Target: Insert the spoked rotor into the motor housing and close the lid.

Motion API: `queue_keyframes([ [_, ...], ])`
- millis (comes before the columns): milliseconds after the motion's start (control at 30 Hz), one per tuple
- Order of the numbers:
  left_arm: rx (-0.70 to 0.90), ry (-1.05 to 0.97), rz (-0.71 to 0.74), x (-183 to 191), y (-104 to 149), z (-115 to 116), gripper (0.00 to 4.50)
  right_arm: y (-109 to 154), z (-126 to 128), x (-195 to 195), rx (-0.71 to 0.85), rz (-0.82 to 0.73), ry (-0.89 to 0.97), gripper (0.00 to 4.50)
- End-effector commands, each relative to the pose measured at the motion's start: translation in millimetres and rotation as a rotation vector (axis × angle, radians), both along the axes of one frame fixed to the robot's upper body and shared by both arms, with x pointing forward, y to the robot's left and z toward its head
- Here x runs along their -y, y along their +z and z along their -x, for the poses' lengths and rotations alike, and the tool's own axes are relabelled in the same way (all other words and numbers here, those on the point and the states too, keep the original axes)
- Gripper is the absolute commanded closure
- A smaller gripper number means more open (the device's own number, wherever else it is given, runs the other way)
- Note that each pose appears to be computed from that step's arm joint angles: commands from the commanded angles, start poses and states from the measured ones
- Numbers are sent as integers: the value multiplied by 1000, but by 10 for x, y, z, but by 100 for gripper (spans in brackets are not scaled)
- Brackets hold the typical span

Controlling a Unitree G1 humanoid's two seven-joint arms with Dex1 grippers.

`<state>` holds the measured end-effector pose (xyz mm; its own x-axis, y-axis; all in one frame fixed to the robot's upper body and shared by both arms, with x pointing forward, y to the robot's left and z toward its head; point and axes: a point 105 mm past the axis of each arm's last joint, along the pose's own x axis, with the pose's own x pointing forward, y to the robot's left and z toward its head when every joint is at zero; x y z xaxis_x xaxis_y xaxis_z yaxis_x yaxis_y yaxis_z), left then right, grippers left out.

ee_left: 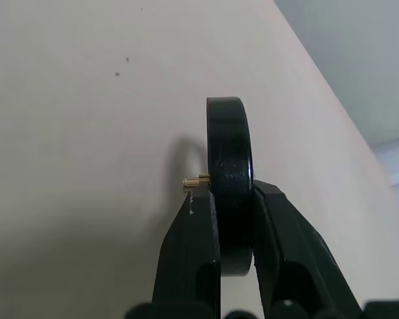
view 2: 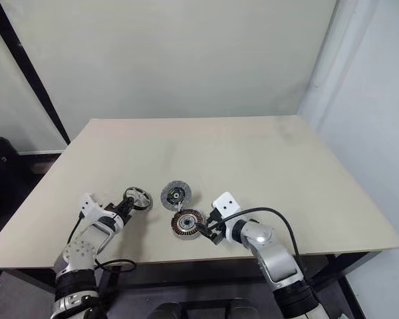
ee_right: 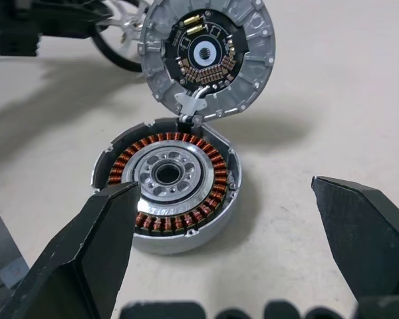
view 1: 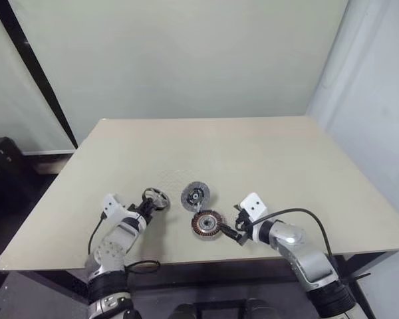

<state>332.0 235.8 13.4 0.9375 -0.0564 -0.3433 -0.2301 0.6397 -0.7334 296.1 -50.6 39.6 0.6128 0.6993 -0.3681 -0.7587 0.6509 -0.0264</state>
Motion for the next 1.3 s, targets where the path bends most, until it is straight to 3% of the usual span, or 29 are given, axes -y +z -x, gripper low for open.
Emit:
queue_keyframes([
  [33, 59, -18, 54, -46, 185, 96, 421, 166, -50, 22, 55, -26, -5, 0],
  [367, 64, -361, 334, 280, 368, 725, 421, 54, -26, 92, 22, 12, 1, 0],
  [567, 93, -529, 443, 630, 462, 886, 421, 9, -24, 103, 17, 33, 8, 0],
  [967, 80, -631, 488, 1064, 414, 637, 421, -18, 5, 159, 17, 49, -13, 0],
  [1300, 17, -585, 472, 1104, 186, 491, 421, -20, 28, 198, 17, 53, -34, 0],
])
